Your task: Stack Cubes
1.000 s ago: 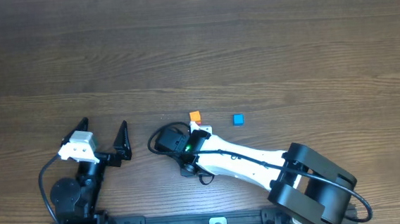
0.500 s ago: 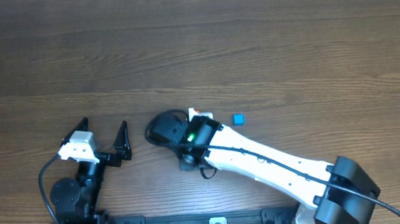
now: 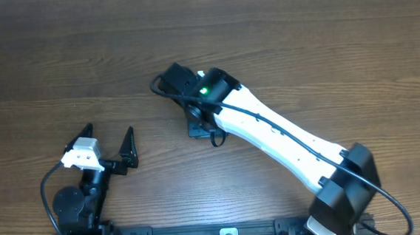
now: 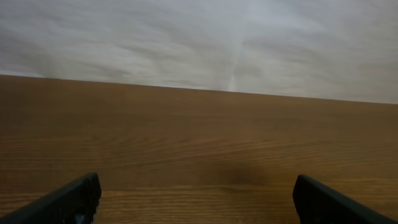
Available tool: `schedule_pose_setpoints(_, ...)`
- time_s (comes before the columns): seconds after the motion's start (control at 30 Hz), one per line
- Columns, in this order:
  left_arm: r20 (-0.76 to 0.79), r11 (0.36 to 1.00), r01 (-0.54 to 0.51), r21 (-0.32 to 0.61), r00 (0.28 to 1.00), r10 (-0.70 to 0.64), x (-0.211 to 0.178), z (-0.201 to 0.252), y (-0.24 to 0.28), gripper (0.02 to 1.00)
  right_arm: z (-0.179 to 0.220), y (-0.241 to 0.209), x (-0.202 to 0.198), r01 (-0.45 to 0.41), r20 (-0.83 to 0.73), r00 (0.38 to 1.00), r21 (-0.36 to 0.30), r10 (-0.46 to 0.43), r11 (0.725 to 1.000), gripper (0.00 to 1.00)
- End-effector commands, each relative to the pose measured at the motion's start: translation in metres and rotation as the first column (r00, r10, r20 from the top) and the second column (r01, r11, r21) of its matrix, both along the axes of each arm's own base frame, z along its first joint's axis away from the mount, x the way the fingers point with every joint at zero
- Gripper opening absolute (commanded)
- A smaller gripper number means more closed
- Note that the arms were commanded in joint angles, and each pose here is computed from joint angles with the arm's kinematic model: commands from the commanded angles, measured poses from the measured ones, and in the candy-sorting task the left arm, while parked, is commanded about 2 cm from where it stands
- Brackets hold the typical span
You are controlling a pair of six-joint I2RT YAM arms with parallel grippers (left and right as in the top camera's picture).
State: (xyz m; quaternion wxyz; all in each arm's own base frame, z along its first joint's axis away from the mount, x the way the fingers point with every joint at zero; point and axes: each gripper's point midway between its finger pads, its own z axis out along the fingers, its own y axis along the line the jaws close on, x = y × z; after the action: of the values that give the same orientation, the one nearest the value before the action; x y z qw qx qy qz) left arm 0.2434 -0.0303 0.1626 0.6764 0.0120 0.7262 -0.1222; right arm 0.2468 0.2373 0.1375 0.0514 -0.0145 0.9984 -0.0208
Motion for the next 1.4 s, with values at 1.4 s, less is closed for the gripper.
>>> schedule_pose_setpoints(1.4,0.004,1.000,0.001,0.015,1.000,-0.001,0.000,-0.001,0.000,1.000,-0.040,0.015,0.036,-0.012,-0.013,1.000,-0.005,0.012,1.000,0.012)
